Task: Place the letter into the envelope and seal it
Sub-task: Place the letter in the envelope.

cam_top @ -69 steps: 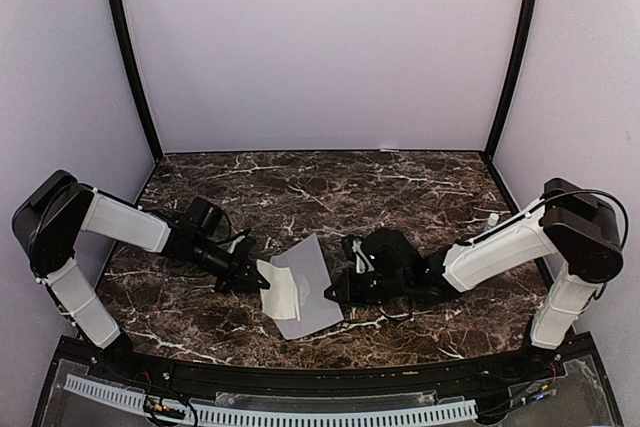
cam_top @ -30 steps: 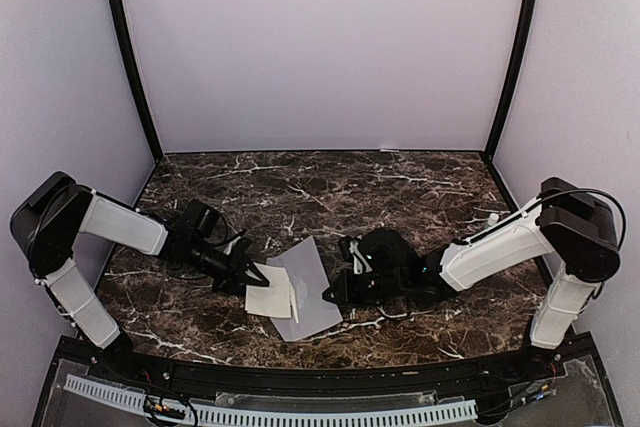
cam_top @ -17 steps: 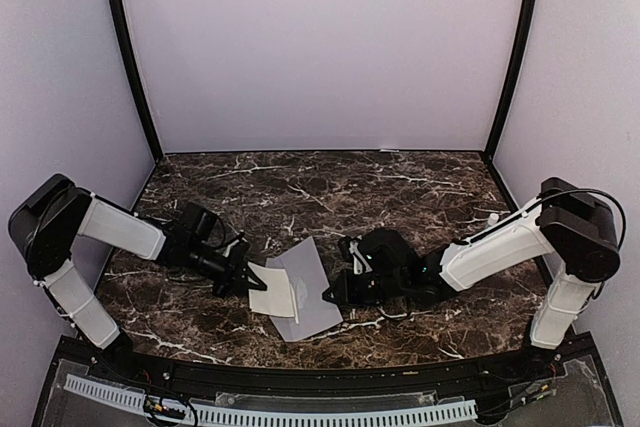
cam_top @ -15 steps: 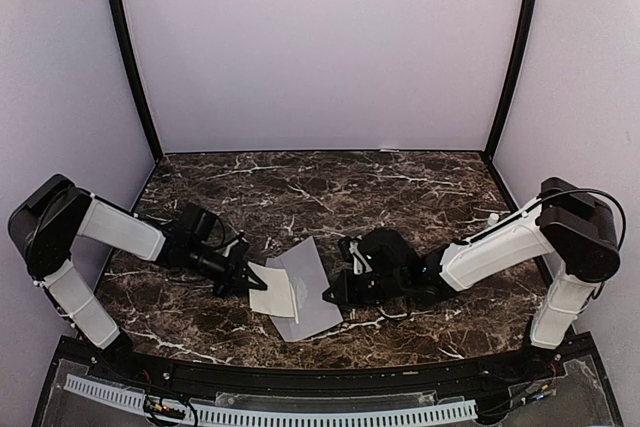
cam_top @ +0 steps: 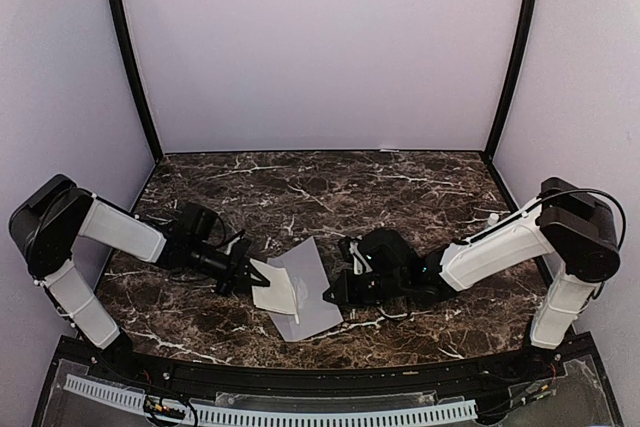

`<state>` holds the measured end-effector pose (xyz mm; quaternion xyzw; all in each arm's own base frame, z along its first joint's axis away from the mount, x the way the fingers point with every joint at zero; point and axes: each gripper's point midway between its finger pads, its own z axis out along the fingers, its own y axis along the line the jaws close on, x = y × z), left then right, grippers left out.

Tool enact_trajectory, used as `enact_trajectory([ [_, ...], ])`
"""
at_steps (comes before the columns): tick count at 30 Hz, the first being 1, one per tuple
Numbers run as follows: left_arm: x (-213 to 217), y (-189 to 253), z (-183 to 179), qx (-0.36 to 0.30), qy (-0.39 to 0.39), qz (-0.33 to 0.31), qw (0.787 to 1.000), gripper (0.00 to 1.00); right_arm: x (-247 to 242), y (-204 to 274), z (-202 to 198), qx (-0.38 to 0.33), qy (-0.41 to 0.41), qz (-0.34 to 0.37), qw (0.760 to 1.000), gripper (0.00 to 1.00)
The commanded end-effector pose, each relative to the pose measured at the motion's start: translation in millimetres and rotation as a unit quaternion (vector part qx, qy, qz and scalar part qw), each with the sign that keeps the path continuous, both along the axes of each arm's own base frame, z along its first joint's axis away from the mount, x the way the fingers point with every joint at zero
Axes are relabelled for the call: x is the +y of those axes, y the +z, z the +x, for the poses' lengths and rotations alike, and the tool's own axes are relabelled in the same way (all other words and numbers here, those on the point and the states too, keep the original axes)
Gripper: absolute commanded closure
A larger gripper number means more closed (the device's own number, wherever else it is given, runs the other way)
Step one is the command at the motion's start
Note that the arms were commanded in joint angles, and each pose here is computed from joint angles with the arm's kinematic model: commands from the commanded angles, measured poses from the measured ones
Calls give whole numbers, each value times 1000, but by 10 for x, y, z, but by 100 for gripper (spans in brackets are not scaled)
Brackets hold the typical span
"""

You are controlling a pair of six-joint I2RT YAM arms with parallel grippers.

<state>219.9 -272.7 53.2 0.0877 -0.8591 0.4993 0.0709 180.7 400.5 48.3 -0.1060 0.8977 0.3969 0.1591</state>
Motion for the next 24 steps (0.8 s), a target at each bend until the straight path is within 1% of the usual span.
enact_trajectory([
  [1, -18, -68, 3, -17, -6, 7, 1000, 100, 59, 45, -12, -6, 7, 3, 1000, 100],
  [7, -15, -143, -10, -19, -14, 18, 1000, 100, 87, 42, -15, -5, 11, 2, 1000, 100],
  [16, 67, -227, 55, -62, -45, 79, 994, 100, 61, 32, -14, -6, 8, -1, 1000, 100],
  [24, 72, -230, 110, -84, -53, 94, 991, 100, 64, 36, -15, -7, 9, 0, 1000, 100],
])
